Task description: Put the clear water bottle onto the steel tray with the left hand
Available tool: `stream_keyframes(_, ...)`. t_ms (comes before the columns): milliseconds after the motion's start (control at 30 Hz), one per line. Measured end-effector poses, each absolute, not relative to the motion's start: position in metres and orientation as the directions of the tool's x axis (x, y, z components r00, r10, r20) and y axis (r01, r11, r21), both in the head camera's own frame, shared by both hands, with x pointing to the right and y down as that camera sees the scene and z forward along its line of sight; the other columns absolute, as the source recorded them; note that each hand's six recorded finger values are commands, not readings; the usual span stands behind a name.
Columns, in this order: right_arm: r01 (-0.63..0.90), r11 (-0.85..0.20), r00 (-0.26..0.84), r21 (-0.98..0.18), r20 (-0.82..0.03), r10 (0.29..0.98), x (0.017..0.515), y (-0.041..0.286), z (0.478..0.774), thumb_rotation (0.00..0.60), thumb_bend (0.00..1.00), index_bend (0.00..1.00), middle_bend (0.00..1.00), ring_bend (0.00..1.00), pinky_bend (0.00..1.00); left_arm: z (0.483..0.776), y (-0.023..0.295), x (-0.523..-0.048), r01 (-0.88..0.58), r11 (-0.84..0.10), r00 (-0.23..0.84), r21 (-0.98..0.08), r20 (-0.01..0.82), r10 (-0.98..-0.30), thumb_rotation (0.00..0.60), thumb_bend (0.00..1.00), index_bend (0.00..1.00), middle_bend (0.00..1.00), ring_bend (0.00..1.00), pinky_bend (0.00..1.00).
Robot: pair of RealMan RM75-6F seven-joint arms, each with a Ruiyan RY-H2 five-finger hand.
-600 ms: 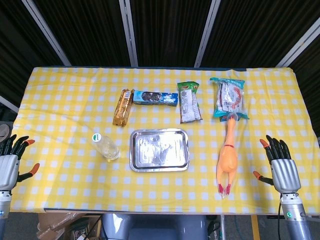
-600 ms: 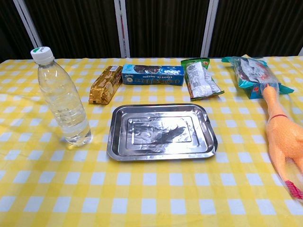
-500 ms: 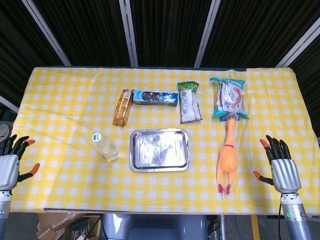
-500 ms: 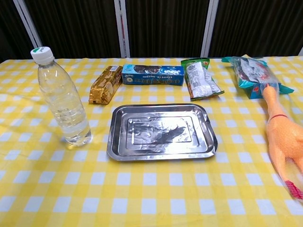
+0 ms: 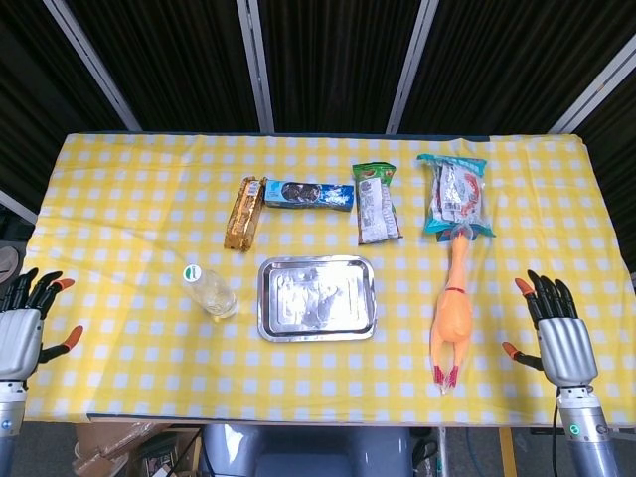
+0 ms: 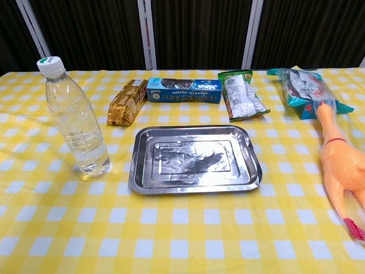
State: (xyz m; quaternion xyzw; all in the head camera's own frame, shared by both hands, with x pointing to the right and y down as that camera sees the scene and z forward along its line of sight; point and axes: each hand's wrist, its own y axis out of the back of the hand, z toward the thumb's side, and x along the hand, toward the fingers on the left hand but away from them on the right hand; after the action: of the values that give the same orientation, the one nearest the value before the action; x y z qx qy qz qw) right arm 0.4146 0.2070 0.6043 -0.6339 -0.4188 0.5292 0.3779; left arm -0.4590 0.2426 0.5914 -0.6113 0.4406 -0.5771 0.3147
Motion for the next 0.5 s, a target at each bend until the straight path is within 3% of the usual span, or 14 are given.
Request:
stream_keyframes(333, 0.134, -0.377, 0.086, -0.917, -0.368, 0.926, 0.416, 0.208, 0.605, 0.600, 0.05, 0.11, 0.00, 0.00, 0.00, 0.595, 0.241, -0.451, -0.201, -0.409, -0.047, -0.890, 0.426, -0.903, 0.600, 0.26, 0.21, 0.12, 0.00, 0.00)
stream_keyframes(500, 0.141, -0.383, 0.086, -0.913, -0.375, 0.923, 0.416, 0.208, 0.606, 0.600, 0.05, 0.11, 0.00, 0.00, 0.00, 0.604, 0.234, -0.432, -0.393, -0.417, -0.009, -0.819, 0.457, -0.889, 0.600, 0.25, 0.21, 0.12, 0.00, 0.00)
